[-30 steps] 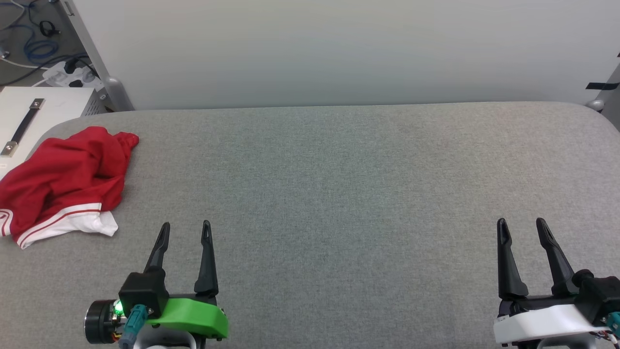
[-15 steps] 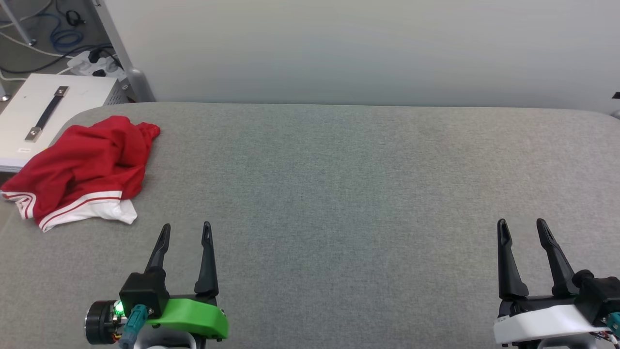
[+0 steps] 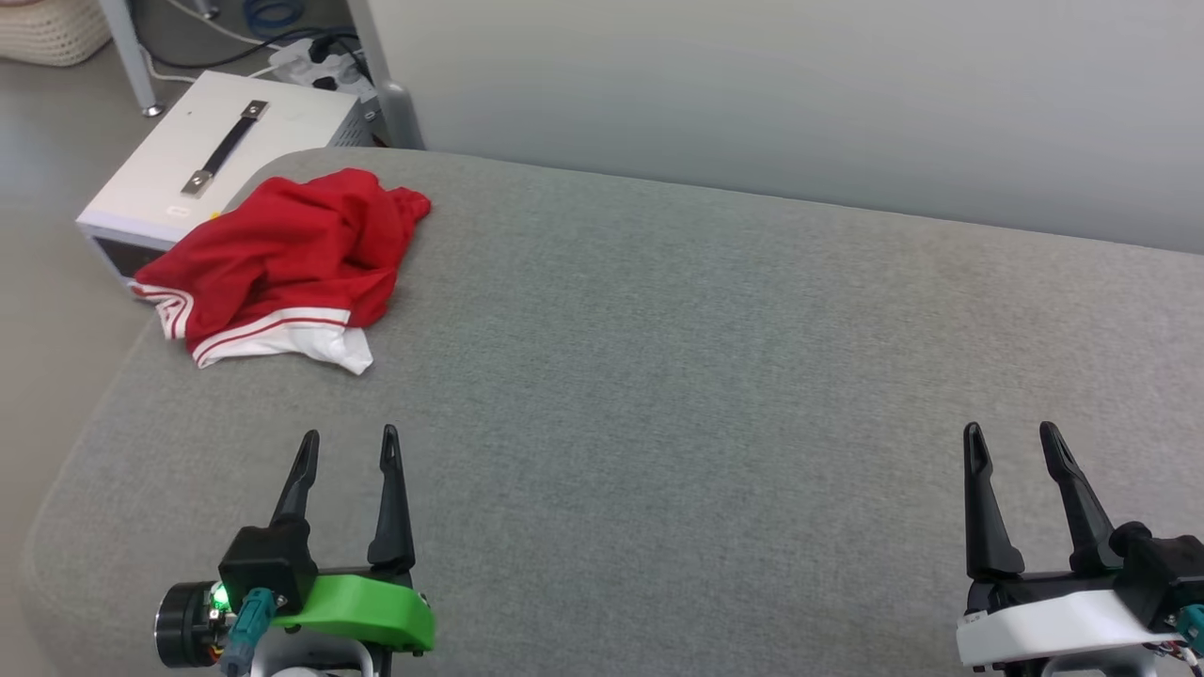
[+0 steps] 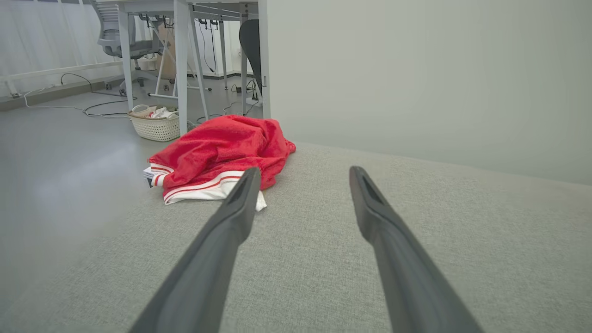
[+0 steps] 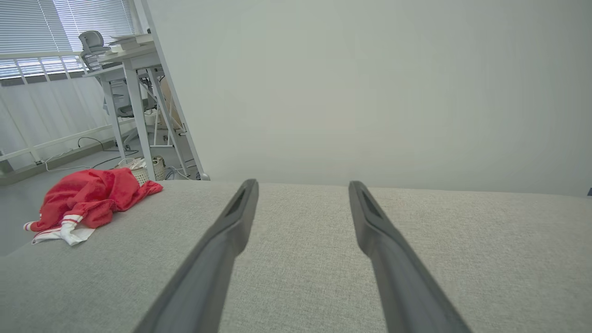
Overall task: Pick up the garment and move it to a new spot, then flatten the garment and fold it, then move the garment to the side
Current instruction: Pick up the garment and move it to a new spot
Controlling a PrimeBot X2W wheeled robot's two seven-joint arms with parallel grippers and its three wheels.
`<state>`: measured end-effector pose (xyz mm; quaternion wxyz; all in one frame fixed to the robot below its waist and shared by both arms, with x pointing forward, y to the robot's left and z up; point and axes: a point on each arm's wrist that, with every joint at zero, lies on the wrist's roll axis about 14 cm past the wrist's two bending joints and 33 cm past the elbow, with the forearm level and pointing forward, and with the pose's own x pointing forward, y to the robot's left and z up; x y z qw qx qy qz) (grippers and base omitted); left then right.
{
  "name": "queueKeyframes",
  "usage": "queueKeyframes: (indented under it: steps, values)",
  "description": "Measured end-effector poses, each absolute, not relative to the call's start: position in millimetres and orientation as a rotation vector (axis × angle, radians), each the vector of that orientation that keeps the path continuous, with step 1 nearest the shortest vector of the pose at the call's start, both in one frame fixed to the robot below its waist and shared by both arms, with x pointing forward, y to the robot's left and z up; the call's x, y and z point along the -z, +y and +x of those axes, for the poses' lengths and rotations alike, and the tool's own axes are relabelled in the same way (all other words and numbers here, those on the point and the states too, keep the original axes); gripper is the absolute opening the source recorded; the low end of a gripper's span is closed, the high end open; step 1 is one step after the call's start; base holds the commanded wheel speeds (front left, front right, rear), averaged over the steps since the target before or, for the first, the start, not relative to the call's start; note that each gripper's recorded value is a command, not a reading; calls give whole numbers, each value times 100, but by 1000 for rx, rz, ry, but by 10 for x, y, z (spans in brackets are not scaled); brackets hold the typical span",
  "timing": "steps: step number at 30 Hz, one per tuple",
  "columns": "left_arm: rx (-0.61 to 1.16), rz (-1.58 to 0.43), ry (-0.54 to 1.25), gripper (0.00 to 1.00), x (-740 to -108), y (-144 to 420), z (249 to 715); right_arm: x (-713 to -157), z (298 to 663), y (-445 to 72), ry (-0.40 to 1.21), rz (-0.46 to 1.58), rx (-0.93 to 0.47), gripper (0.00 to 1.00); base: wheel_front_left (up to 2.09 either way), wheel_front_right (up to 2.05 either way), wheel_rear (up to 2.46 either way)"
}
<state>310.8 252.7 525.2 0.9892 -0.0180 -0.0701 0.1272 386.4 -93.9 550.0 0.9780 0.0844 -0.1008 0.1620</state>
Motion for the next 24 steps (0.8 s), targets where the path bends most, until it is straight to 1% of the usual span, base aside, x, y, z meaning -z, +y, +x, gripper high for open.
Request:
queueKeyframes:
  steps: [15,24]
  values:
    - [-492,-40,-137,100,-5245,3109,2590,-5406,4024,-243,-167,188,-519,100,0,0,0]
    - [-562,-48,-122,100,-5204,3253,2433,-5340,4055,-40,-148,195,-573,100,0,0,0]
